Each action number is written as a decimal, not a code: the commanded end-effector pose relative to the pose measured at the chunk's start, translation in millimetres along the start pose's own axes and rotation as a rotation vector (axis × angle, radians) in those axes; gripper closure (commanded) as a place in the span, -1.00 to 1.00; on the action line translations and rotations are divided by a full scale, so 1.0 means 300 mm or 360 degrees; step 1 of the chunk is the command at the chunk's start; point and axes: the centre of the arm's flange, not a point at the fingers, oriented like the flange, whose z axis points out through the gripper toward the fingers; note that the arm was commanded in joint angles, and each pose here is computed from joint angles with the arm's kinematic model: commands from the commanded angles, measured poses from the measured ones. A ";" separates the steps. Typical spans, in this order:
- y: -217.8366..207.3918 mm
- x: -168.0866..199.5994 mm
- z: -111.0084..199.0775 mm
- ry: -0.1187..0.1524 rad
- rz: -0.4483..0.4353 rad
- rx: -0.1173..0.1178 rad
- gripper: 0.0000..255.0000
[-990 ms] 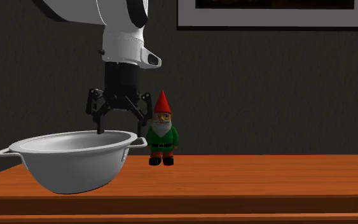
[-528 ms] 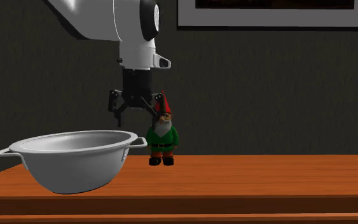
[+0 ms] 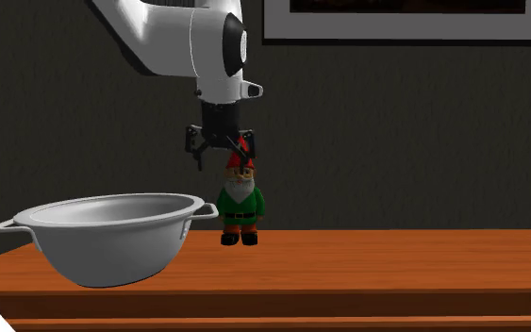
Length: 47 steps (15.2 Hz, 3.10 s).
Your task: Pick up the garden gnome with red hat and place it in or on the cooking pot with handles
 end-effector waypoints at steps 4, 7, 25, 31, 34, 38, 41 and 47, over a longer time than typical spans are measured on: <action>0.035 0.145 -0.008 0.0213 0.0012 0.0005 -1.00; 0.056 0.234 -0.018 0.0338 0.0020 0.0008 -1.00; 0.070 0.332 0.099 0.0425 0.0025 0.0010 -1.00; 0.070 0.332 0.099 0.0425 0.0025 0.0010 1.00; 0.070 0.332 0.098 0.0425 0.0025 0.0010 1.00; 0.065 0.353 0.051 0.0425 0.0025 0.0010 1.00; 0.060 0.374 0.003 0.0425 0.0025 0.0010 1.00; 0.051 0.417 -0.094 0.0425 0.0025 0.0010 1.00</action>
